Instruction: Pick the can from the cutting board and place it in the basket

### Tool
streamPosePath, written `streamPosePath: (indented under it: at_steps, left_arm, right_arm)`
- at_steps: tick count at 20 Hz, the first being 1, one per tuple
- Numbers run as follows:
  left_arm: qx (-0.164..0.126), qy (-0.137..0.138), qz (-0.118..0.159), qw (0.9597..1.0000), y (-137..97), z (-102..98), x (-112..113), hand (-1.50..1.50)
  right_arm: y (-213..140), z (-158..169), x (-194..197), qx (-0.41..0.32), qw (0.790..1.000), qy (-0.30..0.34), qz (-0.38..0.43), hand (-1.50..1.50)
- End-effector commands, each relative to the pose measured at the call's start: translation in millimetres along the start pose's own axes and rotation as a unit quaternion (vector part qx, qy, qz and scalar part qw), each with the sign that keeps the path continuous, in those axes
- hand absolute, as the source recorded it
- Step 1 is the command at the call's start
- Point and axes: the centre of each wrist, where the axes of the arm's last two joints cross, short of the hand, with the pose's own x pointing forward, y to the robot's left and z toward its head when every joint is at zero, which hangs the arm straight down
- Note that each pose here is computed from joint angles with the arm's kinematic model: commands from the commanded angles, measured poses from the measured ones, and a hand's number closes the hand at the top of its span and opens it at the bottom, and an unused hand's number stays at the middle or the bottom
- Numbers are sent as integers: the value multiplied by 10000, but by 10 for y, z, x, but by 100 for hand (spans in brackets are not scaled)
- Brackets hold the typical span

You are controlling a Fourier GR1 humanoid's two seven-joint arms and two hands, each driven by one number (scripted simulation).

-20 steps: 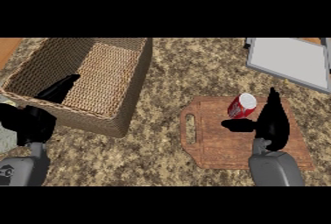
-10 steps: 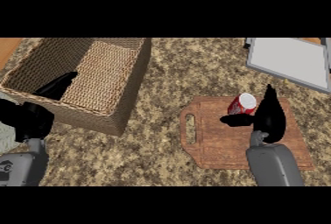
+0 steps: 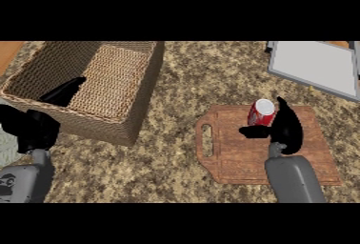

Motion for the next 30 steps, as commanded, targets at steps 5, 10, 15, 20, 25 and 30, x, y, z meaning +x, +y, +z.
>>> streamPosePath:
  at_steps: [5, 10, 15, 20, 25, 30]
  left_arm:
    - [29, 298, -287, 9991, 137, 11, -96, 0]
    - [117, 326, -234, 9991, -16, -19, -89, 0]
    - [67, 235, -181, 9995, 90, 58, -170, 0]
    - [-619, -29, -70, 9981, -268, -26, -59, 0]
    - [-1114, -254, -35, 9934, -529, -84, 67, 0]
    - [-1102, -227, -52, 9936, -538, -114, 76, 0]
  right_arm:
    - [109, 41, -167, 594, 9971, -343, 317, 150]
    - [238, -120, -230, 586, 9974, -370, 172, 150]
    - [280, -4, -103, 512, 9979, -408, -26, 150]
    - [718, 910, 380, 1699, 9475, -2671, 455, 150]
    - [769, 1487, 593, 2259, 8890, -3979, 194, 150]
    - [665, 1938, 656, 2405, 8492, -4613, -902, 150]
